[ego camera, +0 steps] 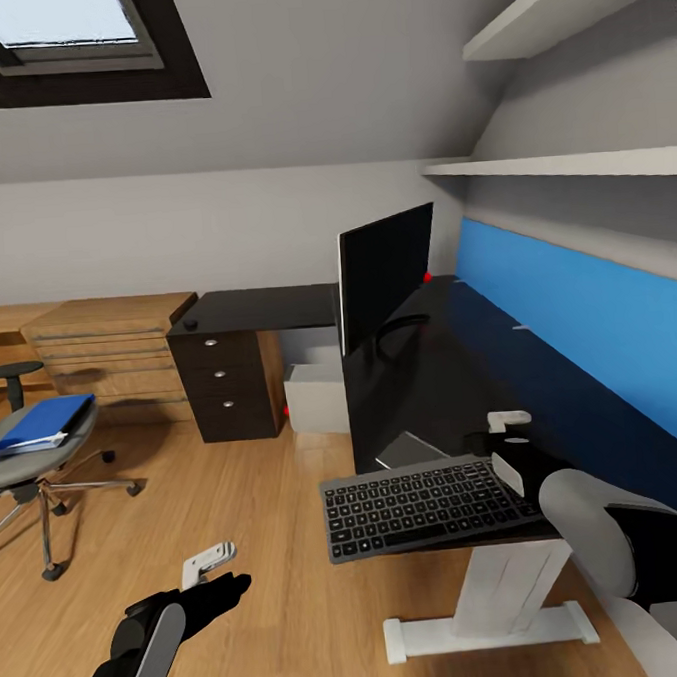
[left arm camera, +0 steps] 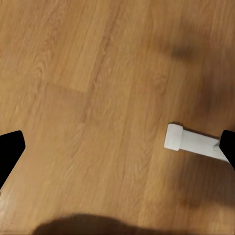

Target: In the bedroom, organize the workspace by keeping the computer under the desk, ensuring the monitor is on the desk, placing the keyboard on the desk next to the monitor, placing the mouse on the desk next to the keyboard, moving the folder from the swivel chair onto the desk next to the mouse, stacking the notebook on top of the folder with the pen on top of the notebook, and positioning the swivel chair next to the desk.

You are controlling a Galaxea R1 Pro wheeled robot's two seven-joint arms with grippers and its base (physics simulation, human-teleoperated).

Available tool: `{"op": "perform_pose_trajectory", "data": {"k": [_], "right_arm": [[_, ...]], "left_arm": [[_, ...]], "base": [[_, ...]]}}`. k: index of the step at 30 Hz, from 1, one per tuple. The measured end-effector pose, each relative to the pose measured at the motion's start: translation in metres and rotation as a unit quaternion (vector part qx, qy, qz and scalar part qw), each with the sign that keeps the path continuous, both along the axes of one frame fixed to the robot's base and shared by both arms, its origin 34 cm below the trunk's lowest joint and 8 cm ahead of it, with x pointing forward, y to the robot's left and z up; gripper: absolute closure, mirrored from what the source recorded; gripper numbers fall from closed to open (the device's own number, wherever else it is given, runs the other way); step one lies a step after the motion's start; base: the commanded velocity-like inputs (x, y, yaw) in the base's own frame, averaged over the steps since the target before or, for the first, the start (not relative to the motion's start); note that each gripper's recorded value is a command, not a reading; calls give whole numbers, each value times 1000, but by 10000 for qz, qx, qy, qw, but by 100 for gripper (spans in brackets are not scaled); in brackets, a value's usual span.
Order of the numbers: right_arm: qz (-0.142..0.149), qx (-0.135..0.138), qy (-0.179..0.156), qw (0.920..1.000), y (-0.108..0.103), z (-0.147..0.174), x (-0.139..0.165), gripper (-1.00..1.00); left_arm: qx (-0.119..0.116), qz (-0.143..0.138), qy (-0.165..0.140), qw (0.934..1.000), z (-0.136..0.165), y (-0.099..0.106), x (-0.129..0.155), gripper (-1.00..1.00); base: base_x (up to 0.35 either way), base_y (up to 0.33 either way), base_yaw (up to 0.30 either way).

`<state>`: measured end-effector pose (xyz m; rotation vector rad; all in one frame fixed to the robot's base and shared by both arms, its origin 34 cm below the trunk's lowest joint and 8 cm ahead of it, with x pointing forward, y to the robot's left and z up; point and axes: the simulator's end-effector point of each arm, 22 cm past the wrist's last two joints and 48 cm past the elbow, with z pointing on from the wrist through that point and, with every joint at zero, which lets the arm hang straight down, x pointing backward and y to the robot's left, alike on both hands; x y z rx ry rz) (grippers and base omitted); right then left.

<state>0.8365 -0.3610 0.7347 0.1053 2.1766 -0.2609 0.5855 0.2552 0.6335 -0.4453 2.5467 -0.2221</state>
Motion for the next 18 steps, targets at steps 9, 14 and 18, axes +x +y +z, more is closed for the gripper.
{"op": "perform_pose_trajectory", "data": {"k": [9, 14, 18], "right_arm": [[13, 1, 0, 10000, 1, 0, 0, -100], [15, -1, 1, 10000, 1, 0, 0, -100], [15, 4, -2, 10000, 1, 0, 0, -100]], "left_arm": [[-5, -3, 30, 10000, -2, 0, -1, -100], [-6, -2, 30, 10000, -2, 0, -1, -100], [-7, -2, 29, 10000, -2, 0, -1, -100]], "base": [[-159, -1, 0], [-188, 0, 0], [-47, 0, 0]]}}
